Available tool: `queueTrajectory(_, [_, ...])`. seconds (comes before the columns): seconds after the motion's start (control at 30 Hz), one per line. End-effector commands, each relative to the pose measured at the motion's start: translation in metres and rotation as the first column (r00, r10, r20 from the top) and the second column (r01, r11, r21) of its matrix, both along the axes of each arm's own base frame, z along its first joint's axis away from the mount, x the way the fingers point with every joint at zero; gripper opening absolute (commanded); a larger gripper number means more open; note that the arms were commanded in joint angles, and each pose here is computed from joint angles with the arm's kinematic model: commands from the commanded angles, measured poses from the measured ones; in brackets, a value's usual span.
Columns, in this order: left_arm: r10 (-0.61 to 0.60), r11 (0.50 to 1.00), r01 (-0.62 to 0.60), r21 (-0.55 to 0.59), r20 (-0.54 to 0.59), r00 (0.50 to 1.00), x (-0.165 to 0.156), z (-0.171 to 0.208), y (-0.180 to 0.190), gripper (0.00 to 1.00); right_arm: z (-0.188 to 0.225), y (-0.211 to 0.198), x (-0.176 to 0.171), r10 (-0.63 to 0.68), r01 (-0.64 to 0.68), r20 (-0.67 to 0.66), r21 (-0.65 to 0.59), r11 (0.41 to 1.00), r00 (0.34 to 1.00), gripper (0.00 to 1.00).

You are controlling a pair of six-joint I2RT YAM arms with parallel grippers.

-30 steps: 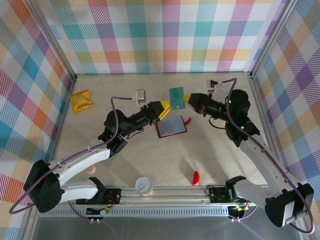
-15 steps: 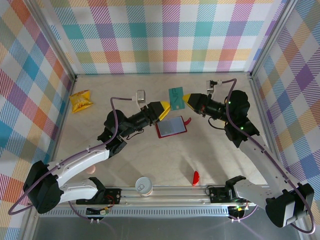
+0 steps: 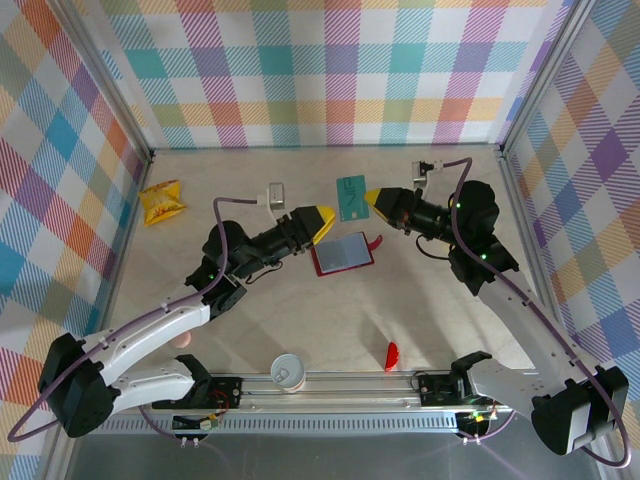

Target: Put the credit cards into the card holder

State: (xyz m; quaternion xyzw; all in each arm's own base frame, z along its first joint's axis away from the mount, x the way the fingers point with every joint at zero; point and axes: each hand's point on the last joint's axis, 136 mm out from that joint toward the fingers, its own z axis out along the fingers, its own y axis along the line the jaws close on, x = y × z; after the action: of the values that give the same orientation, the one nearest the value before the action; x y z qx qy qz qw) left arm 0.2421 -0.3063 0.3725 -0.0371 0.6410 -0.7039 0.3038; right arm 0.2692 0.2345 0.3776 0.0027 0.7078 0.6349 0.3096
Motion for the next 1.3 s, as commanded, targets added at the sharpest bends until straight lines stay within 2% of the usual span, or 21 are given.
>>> queueTrajectory(0.0, [-0.021, 1.000, 0.021, 0.004, 0.005, 1.000, -0.001, -0.004, -0.007, 0.44, 0.007, 0.005, -0.005, 0.032, -0.033, 0.031, 0.019, 0.999, 0.999, 0.00])
queueTrajectory(0.3, [-0.052, 0.997, 0.053, -0.054, 0.021, 0.998, 0.001, 0.003, -0.015, 0.29, 0.002, 0.013, -0.004, 0.061, -0.061, 0.018, 0.025, 0.998, 0.998, 0.00])
queueTrajectory(0.37, [-0.045, 0.998, 0.046, -0.040, 0.025, 0.999, 0.003, 0.001, -0.016, 0.21, -0.001, 0.014, -0.004, 0.063, -0.064, 0.015, 0.021, 0.998, 0.998, 0.00])
queueTrajectory(0.4, [-0.038, 0.999, 0.039, -0.032, 0.022, 0.999, 0.004, -0.002, -0.015, 0.12, -0.003, 0.014, -0.003, 0.062, -0.062, 0.014, 0.016, 0.998, 0.998, 0.00])
queueTrajectory(0.47, [-0.028, 0.999, 0.029, -0.026, 0.022, 0.999, 0.005, -0.004, -0.014, 0.00, -0.006, 0.014, -0.004, 0.060, -0.060, 0.016, 0.000, 0.998, 0.998, 0.16])
queueTrajectory(0.5, [-0.024, 0.999, 0.025, -0.026, 0.022, 0.999, 0.004, -0.004, -0.013, 0.00, -0.007, 0.013, -0.004, 0.060, -0.059, 0.021, -0.015, 0.998, 0.998, 0.23])
queueTrajectory(0.57, [-0.017, 1.000, 0.017, -0.024, 0.030, 0.999, 0.004, -0.004, -0.011, 0.00, -0.009, 0.012, -0.006, 0.060, -0.059, 0.027, -0.045, 0.997, 0.998, 0.30])
queueTrajectory(0.7, [-0.011, 1.000, 0.012, -0.008, 0.031, 0.999, 0.003, -0.004, -0.009, 0.00, -0.007, 0.010, -0.013, 0.068, -0.065, 0.046, -0.073, 0.995, 0.997, 0.33])
queueTrajectory(0.77, [-0.010, 1.000, 0.010, -0.005, 0.029, 1.000, 0.003, -0.005, -0.009, 0.00, -0.006, 0.010, -0.015, 0.079, -0.076, 0.046, -0.067, 0.995, 0.996, 0.31])
queueTrajectory(0.97, [-0.016, 1.000, 0.016, -0.003, 0.028, 0.999, 0.001, -0.006, -0.009, 0.00, -0.007, 0.015, -0.019, 0.125, -0.123, 0.037, -0.052, 0.991, 0.992, 0.17])
queueTrajectory(1.13, [-0.018, 1.000, 0.018, 0.008, 0.018, 1.000, 0.002, -0.012, -0.010, 0.00, -0.007, 0.018, -0.019, 0.151, -0.149, 0.042, -0.055, 0.987, 0.988, 0.00])
queueTrajectory(1.17, [-0.015, 1.000, 0.015, 0.014, 0.016, 1.000, 0.002, -0.013, -0.009, 0.00, -0.009, 0.017, -0.019, 0.147, -0.144, 0.039, -0.062, 0.988, 0.988, 0.00])
queueTrajectory(1.2, [-0.010, 1.000, 0.010, 0.027, 0.011, 1.000, 0.003, -0.015, -0.009, 0.03, -0.014, 0.016, -0.016, 0.134, -0.131, 0.029, -0.076, 0.988, 0.991, 0.00])
queueTrajectory(1.23, [-0.003, 0.999, 0.003, 0.049, -0.001, 1.000, 0.005, -0.019, -0.009, 0.16, -0.017, 0.014, -0.014, 0.119, -0.116, 0.023, -0.093, 0.989, 0.993, 0.00])
queueTrajectory(1.27, [0.005, 0.997, -0.004, 0.072, -0.012, 1.000, 0.006, -0.023, -0.008, 0.34, -0.021, 0.012, -0.012, 0.104, -0.101, 0.019, -0.107, 0.989, 0.994, 0.00])
